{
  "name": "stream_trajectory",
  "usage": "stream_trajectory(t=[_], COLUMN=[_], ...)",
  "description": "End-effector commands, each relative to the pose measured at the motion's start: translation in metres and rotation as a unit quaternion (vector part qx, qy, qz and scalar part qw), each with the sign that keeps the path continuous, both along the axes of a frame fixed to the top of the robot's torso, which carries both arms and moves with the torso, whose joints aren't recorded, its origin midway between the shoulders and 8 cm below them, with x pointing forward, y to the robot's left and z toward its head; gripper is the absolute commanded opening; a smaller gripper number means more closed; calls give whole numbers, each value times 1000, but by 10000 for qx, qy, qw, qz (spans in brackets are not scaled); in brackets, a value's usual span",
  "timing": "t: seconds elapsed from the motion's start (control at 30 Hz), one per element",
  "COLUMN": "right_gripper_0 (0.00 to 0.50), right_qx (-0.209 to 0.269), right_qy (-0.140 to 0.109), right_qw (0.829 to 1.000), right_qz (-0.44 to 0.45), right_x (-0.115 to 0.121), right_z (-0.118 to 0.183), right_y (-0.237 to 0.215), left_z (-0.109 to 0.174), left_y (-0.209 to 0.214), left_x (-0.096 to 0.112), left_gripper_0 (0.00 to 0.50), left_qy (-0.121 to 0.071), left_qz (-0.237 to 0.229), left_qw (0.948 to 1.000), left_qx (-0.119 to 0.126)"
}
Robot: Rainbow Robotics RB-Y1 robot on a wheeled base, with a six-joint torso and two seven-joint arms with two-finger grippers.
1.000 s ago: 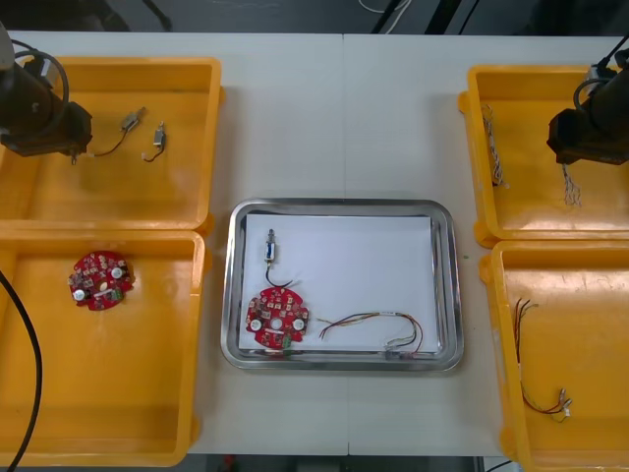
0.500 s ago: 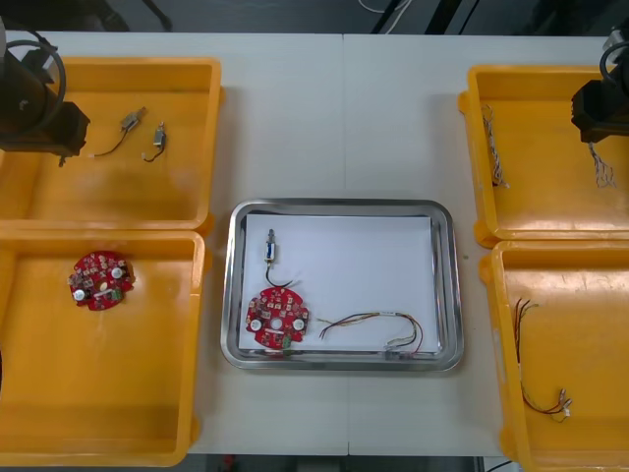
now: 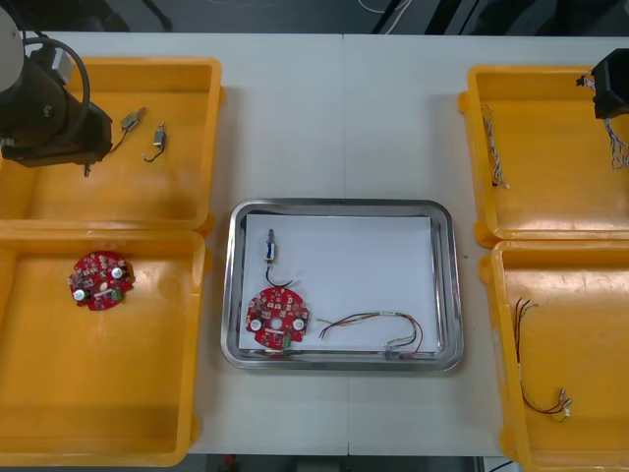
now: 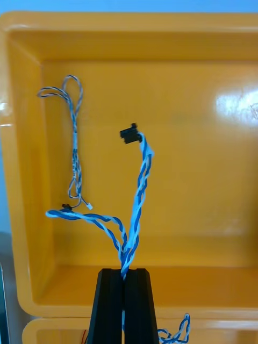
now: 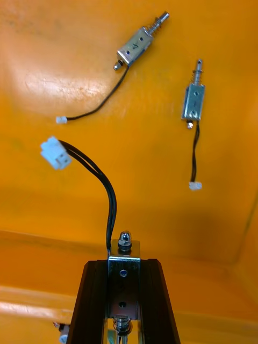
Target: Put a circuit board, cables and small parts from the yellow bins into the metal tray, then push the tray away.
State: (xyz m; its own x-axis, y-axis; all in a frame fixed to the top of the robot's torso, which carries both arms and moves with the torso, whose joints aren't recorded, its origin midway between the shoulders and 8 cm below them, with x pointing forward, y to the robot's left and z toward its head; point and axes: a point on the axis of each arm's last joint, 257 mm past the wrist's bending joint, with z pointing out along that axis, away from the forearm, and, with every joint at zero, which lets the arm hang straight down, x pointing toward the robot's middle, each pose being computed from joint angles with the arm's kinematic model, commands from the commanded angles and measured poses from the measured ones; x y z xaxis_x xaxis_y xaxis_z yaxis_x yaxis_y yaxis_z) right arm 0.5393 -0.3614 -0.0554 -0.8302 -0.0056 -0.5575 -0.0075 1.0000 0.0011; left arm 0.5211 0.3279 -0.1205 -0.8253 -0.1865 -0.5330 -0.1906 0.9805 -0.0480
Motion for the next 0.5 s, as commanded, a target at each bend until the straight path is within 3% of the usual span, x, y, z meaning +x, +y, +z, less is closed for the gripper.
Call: stream_trajectory(t=[0.03, 0.3, 0.5], right_gripper_0=[0, 0, 0], right_qx=[-178, -457, -812], right_qy=[-269, -318, -274], right_qw=[9992, 9918, 9718], right_qz=[245, 1150, 2196], right_x=[-17, -34, -53], right_z=[9, 5, 5], right_y=[-10, 28, 79], left_z=[-6, -5, -2], left_y=[-35, -82, -113], left_x=[-16, -23, -35], left_gripper_0=[0, 0, 0], left_qy=[-2, -160, -201], left_qz=[-136, -128, -389], left_qw=[9997, 9986, 9980], left_qx=[-190, -487, -447])
